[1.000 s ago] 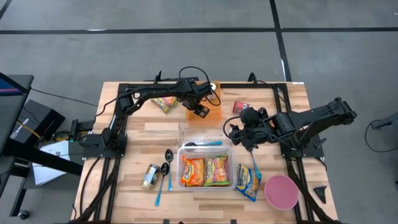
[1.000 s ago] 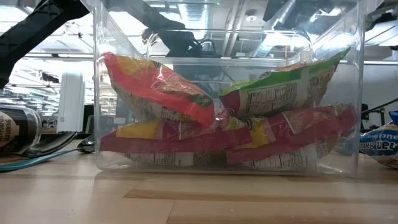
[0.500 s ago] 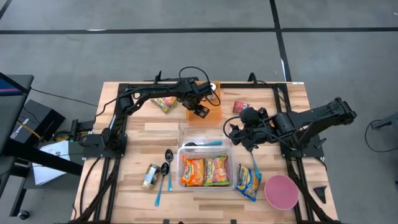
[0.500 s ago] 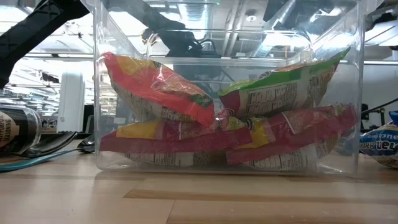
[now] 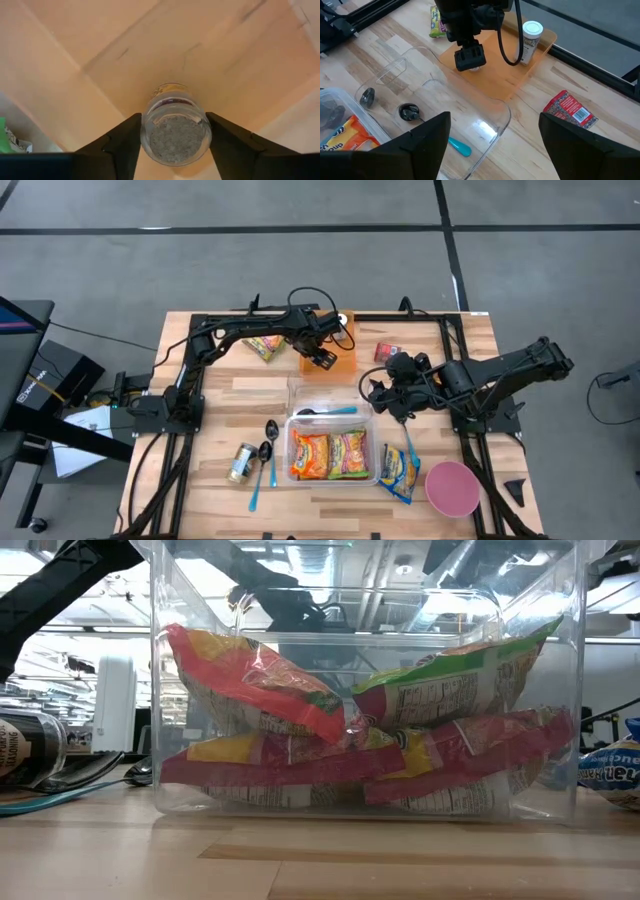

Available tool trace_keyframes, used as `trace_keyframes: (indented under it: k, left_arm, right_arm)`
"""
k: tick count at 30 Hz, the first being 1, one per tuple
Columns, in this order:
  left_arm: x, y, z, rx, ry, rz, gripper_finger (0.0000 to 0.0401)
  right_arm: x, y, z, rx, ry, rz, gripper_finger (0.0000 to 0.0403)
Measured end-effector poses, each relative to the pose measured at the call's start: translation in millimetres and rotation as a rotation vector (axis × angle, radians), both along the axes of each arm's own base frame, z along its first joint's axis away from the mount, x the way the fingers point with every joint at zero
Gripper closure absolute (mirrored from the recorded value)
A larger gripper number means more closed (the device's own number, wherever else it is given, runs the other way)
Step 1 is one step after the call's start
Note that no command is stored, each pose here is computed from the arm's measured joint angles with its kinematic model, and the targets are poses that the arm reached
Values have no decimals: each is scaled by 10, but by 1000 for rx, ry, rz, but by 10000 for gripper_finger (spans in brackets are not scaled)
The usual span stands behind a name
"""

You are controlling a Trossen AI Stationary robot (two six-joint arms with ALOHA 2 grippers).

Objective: Pick & Place Food Item
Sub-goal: Put the brown seasoning bottle into the orange transparent bin, then put the green noodle pack into the white transparent bin

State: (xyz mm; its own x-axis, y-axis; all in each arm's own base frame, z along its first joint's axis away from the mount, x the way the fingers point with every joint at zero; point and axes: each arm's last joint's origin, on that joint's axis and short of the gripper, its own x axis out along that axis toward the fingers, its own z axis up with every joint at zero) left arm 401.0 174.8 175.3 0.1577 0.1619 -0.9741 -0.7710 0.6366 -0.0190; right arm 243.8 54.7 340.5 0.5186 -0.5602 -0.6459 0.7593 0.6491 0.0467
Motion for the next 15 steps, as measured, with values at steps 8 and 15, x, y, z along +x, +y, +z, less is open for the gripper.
trace_keyframes:
  k: [8, 15]
  left_arm:
    - [0, 4, 1, 25, 13, -37, 149]
    - [1, 14, 85, 69, -10, -33, 145]
  right_arm:
    - [0, 0, 0, 0, 0, 0, 104]
    - [0, 0, -1, 0, 1, 0, 104]
